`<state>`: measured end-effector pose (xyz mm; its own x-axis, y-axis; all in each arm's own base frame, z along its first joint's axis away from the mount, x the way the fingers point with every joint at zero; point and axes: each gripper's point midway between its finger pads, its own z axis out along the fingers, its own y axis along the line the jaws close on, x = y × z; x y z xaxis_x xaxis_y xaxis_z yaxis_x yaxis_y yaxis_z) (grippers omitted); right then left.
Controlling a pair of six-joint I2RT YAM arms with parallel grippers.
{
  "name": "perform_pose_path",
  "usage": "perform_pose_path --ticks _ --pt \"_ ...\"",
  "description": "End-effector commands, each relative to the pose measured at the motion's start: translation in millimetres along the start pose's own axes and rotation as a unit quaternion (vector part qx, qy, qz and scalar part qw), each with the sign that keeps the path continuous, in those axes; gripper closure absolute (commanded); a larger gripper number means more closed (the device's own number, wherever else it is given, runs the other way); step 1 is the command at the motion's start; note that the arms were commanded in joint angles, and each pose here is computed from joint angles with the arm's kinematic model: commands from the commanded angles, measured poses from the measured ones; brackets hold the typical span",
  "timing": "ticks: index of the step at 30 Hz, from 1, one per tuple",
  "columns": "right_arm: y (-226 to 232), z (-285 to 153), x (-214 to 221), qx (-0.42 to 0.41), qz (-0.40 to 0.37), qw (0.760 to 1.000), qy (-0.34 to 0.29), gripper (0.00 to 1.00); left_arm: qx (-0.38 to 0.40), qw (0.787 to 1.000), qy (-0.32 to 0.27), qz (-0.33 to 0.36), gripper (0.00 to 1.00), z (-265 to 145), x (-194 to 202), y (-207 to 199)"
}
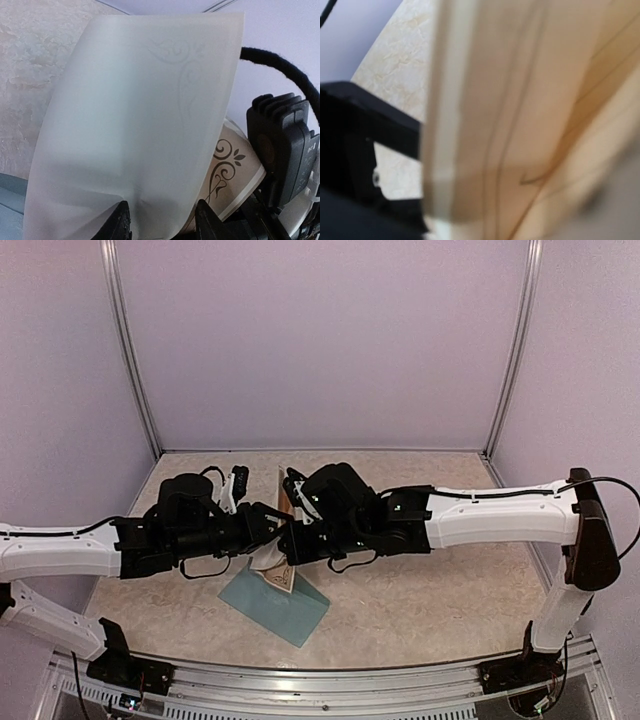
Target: Place the letter into the envelope and seal it
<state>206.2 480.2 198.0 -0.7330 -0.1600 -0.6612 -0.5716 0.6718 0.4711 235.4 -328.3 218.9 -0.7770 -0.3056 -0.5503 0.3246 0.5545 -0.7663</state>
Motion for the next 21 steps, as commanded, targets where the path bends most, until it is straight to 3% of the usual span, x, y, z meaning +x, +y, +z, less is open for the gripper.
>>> perform_pose_path --ticks 1,8,13,16,21 --pt "2 -6 -8 -0.006 0.010 1.000 -0.026 1.00 0.017 1.000 0.007 0.012 0.55 -8 6 -6" --pt "-5 -27 -13 -0.063 0.021 0.996 -0.053 1.00 0.033 0.998 -0.029 0.047 0.25 -48 -12 -19" --pt "23 -65 -17 -0.193 -0.033 0.978 -0.075 1.00 0.005 0.997 -0.057 0.046 0.07 -80 -29 -3" --pt "47 -94 -19 -0.273 -0.074 0.955 -0.088 1.00 0.070 0.996 -0.028 0.046 0.01 -90 -24 -20" --pt "78 -130 -15 -0.366 -0.121 0.919 -0.083 1.00 0.186 0.980 0.014 0.072 0.01 -99 -14 -64"
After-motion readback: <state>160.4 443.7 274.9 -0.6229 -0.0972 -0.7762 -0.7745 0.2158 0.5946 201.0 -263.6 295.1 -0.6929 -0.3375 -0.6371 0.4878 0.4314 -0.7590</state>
